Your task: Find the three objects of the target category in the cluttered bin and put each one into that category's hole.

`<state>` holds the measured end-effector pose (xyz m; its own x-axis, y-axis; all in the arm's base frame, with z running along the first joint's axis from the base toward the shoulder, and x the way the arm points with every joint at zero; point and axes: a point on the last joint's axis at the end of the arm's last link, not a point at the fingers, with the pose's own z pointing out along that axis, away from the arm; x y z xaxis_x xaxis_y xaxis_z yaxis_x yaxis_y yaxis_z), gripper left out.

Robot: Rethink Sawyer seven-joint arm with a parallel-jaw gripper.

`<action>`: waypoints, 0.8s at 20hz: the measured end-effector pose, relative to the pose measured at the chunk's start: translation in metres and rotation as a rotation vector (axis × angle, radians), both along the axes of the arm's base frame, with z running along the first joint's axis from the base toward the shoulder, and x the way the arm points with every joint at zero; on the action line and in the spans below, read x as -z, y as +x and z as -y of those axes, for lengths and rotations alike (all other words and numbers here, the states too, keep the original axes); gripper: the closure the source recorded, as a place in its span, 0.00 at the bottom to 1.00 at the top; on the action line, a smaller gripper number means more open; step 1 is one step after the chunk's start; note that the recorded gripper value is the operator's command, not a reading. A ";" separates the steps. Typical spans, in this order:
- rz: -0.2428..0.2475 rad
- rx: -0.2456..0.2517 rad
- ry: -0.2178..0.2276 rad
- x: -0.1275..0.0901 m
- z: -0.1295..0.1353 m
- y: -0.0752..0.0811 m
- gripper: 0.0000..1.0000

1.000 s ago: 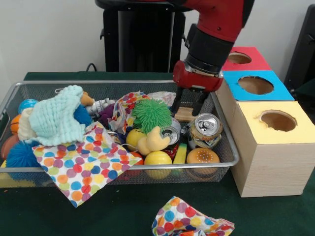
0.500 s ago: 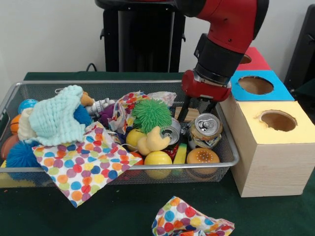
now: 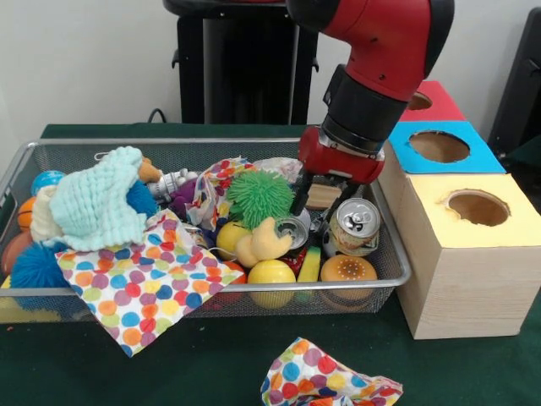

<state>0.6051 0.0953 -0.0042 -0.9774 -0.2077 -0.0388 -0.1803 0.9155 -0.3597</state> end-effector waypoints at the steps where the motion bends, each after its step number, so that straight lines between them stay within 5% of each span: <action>1: 0.002 0.000 -0.003 0.001 0.000 0.000 0.00; 16: 0.033 0.043 -0.055 0.006 0.004 -0.004 0.00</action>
